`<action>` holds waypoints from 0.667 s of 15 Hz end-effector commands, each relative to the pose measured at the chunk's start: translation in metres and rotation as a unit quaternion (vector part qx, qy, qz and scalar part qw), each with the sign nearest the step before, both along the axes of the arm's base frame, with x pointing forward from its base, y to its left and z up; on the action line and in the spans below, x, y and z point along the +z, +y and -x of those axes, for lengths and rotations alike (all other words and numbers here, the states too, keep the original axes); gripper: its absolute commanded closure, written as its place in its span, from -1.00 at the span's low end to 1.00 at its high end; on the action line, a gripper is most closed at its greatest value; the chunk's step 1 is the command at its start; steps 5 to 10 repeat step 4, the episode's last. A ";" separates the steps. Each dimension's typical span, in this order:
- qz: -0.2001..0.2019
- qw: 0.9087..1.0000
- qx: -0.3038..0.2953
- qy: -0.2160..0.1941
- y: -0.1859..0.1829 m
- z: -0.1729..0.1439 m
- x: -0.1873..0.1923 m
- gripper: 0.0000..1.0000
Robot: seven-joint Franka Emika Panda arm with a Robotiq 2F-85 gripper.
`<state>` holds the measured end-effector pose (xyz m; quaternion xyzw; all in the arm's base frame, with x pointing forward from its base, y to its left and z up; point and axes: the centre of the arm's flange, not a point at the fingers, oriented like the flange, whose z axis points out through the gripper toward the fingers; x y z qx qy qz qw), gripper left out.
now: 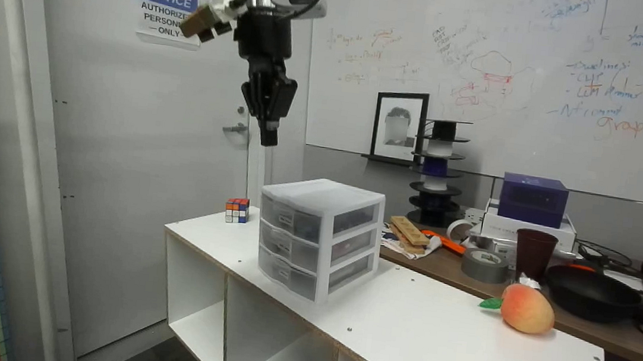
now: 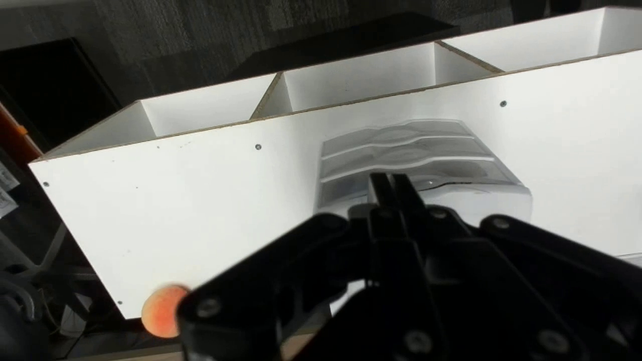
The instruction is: Put the plastic bag and grey thing on the table in the open drawer and then close the drawer
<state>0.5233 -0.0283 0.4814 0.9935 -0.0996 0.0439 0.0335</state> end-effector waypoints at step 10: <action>-0.008 1.000 0.023 -0.005 0.002 0.009 0.038 0.36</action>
